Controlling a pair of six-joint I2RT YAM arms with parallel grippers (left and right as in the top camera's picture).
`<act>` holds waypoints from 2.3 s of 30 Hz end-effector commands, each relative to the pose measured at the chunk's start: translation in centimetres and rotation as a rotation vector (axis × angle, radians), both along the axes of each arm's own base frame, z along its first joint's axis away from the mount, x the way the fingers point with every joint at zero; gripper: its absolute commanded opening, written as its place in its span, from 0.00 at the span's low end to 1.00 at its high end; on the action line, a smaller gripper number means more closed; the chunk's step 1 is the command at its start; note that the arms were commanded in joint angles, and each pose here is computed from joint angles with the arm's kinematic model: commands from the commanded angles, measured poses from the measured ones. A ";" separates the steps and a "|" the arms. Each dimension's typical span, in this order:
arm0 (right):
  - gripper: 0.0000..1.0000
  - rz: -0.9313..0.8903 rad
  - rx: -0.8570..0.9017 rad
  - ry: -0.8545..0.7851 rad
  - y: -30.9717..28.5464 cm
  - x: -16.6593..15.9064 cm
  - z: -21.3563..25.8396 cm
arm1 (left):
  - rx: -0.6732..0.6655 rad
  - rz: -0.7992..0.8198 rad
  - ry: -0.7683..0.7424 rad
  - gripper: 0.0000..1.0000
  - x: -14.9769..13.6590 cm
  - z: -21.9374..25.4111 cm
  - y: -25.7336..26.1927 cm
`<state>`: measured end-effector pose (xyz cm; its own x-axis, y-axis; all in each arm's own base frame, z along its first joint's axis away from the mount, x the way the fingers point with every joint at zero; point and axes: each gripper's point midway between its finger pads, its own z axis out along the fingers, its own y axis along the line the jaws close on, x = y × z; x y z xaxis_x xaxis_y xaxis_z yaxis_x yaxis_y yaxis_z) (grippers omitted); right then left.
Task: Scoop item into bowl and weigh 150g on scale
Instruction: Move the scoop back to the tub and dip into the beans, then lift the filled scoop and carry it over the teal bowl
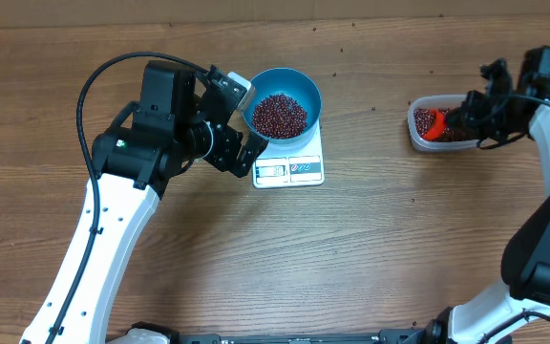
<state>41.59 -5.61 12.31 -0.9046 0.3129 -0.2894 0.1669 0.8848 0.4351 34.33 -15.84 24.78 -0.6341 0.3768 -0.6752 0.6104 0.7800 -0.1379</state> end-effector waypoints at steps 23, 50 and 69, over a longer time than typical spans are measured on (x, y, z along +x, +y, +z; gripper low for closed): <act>0.04 -0.082 0.438 -0.176 -3.7 -1.9 4.1 | -0.011 0.017 -0.027 0.99 0.3 1.2 0.1; 0.04 0.402 0.658 -0.259 12.4 -1.9 8.0 | -0.011 0.017 -0.027 0.99 0.3 1.2 0.1; 0.04 0.470 0.313 -0.161 22.5 0.6 4.8 | -0.011 0.017 -0.027 1.00 0.3 1.2 0.1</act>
